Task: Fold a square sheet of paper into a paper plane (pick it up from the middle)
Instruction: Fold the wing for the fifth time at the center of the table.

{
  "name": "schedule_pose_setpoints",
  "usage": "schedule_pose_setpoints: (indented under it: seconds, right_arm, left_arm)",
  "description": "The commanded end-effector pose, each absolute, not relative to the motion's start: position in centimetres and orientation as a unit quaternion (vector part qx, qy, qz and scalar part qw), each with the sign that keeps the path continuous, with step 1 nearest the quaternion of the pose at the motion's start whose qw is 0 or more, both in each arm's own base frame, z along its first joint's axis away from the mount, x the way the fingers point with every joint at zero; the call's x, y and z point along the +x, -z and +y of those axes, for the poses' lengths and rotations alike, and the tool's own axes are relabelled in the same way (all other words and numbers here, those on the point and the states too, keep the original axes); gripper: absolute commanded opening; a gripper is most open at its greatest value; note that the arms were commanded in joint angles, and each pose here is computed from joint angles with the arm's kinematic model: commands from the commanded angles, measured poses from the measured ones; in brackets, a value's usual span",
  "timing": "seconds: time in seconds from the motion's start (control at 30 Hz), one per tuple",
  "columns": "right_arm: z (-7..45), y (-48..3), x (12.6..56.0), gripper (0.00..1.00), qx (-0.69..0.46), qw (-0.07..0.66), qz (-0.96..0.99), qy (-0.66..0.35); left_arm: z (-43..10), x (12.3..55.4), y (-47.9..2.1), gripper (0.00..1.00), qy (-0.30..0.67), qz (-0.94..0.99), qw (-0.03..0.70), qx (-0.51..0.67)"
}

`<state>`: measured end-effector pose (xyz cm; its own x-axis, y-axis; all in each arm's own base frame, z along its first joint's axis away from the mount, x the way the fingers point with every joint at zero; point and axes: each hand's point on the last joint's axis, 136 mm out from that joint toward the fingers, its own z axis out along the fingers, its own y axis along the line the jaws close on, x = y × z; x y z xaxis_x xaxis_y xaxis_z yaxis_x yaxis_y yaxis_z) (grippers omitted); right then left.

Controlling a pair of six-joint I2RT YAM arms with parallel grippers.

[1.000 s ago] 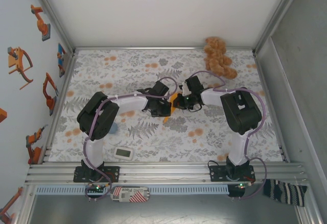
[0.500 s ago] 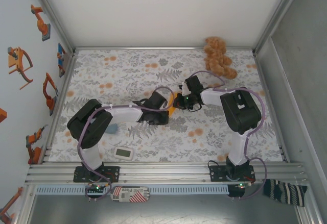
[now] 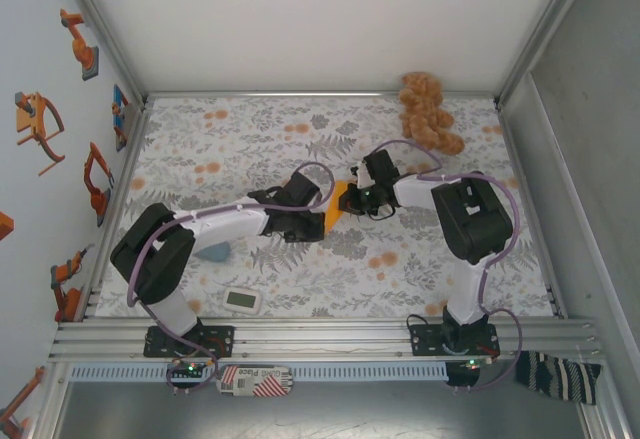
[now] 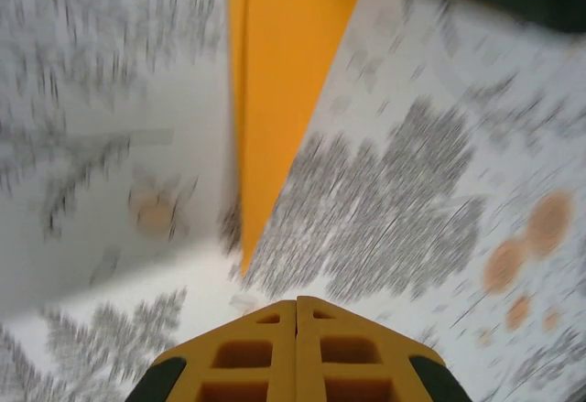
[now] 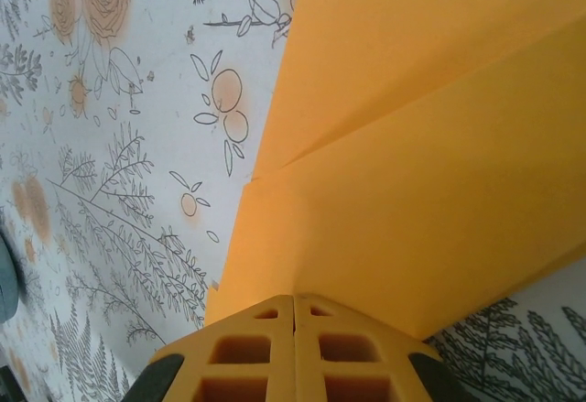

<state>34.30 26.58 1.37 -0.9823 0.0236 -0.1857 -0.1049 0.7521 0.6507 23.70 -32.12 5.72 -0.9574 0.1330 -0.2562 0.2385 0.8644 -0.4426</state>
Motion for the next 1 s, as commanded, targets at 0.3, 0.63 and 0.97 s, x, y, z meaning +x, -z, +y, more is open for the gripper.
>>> schedule_pose_setpoints:
  seconds: [0.3, 0.63, 0.97]
  right_arm:
    - [23.7, 2.1, 28.9, 0.00, 0.035, 0.006, 0.961, -0.275]
    - [25.2, -1.8, 31.5, 0.00, 0.004, 0.059, 0.949, -0.309]
    - [24.3, -2.7, 34.9, 0.00, -0.041, 0.101, 0.952, -0.284]
  left_arm:
    - [-35.5, 28.4, -3.6, 0.00, 0.269, 0.953, 0.117, 0.074]
    - [-33.3, 26.2, 0.3, 0.00, 0.226, 0.970, 0.066, 0.054]
    - [-31.7, 25.2, 1.8, 0.00, 0.199, 0.978, 0.052, 0.046]
